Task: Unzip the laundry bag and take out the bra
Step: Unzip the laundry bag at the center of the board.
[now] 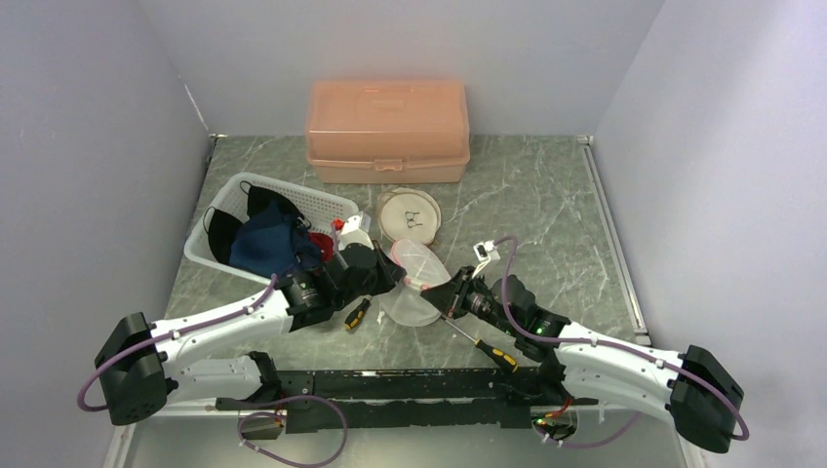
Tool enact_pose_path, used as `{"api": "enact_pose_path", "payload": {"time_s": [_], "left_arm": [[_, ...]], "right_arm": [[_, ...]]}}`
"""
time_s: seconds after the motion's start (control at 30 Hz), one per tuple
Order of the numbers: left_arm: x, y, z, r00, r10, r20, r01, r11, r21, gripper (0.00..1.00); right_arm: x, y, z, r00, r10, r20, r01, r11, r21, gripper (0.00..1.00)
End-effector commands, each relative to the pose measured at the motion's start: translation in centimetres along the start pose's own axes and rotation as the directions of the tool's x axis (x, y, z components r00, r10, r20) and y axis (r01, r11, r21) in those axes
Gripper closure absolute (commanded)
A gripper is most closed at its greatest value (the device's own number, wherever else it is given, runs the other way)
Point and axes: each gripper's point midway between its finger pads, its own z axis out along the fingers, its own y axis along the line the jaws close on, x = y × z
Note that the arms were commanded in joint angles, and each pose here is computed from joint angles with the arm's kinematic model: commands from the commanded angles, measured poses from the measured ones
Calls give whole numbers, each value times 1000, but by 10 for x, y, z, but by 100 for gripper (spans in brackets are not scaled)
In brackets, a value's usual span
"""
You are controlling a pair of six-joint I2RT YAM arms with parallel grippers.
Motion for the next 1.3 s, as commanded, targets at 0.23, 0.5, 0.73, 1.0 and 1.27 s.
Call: {"api": "enact_pose_path", "payload": {"time_s": [0.23, 0.5, 0.73, 1.0, 1.27], "left_arm": [[-1, -4, -6, 1000, -20, 9, 20, 999, 33, 97], [4, -8, -7, 1000, 4, -12, -3, 998, 68, 97], [10, -18, -5, 998, 35, -50, -30, 994, 107, 97], [2, -37, -6, 984, 174, -47, -165, 974, 156, 97], [-42, -52, -8, 958, 285, 21, -285, 947, 145, 86]], "right_arm": [[-1, -18, -11, 999, -49, 13, 47, 996, 82, 100], [5, -52, -21, 997, -77, -26, 81, 965, 248, 100], [0, -75, -29, 998, -60, 19, 49, 929, 367, 100], [-25, -23, -27, 979, -199, 52, 184, 960, 210, 100], [-32, 9, -21, 958, -281, 55, 269, 949, 164, 100]]}}
